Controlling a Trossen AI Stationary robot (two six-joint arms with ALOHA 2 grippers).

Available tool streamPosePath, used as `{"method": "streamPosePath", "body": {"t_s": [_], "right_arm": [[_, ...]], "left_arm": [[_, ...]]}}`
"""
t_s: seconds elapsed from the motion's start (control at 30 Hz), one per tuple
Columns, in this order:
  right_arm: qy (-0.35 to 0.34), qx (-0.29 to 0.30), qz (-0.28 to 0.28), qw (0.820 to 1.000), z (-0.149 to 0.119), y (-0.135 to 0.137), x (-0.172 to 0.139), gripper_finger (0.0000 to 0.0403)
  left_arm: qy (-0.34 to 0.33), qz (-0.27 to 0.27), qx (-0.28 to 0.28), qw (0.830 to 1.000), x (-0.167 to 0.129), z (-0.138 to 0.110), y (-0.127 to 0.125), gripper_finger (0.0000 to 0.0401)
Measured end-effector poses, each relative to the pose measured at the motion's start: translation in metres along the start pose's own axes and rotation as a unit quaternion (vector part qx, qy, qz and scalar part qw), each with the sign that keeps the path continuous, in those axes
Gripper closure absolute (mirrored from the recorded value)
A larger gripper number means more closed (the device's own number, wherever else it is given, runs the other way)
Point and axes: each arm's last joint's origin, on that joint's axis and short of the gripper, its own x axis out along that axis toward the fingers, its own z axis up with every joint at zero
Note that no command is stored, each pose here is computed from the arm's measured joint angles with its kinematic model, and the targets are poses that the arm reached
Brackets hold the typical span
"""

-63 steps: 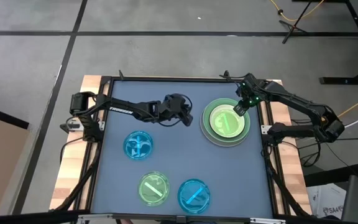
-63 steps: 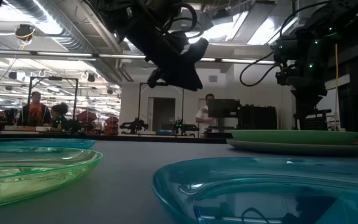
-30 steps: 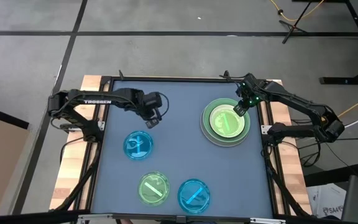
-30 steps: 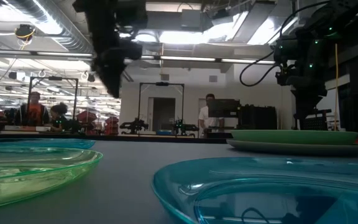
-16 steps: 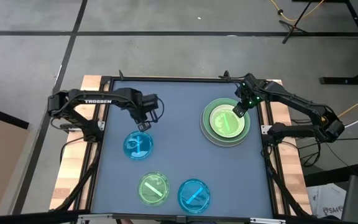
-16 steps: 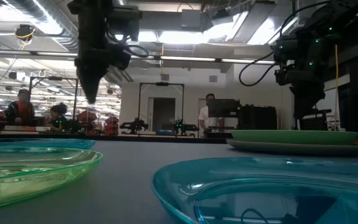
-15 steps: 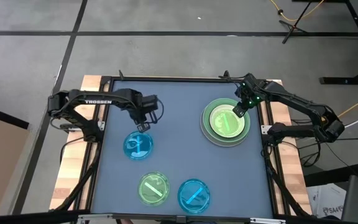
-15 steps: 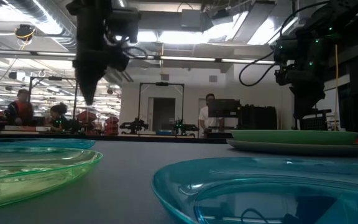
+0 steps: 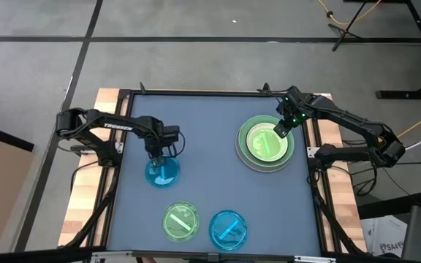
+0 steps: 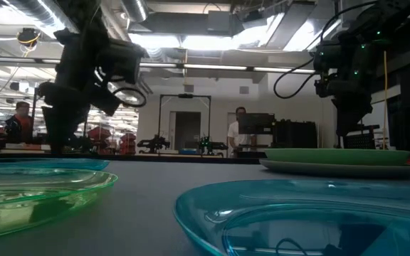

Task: Stack plastic plates
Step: Stack the top small light blue plate on the small light green plate

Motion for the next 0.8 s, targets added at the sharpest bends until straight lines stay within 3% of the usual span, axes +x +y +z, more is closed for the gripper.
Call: {"method": "streamPosePath", "body": {"t_s": [0.57, 0.8], "right_arm": [[0.0, 0.0, 0.0, 1.0, 0.0, 0.0, 0.0, 0.0308], [0.0, 0.0, 0.0, 1.0, 0.0, 0.0, 0.0, 0.0308]], "left_arm": [[0.004, -0.001, -0.004, 1.0, 0.015, -0.006, 0.002, 0.0331], [-0.015, -0.037, -0.003, 0.999, 0.024, -0.006, 0.0, 0.0331]]}}
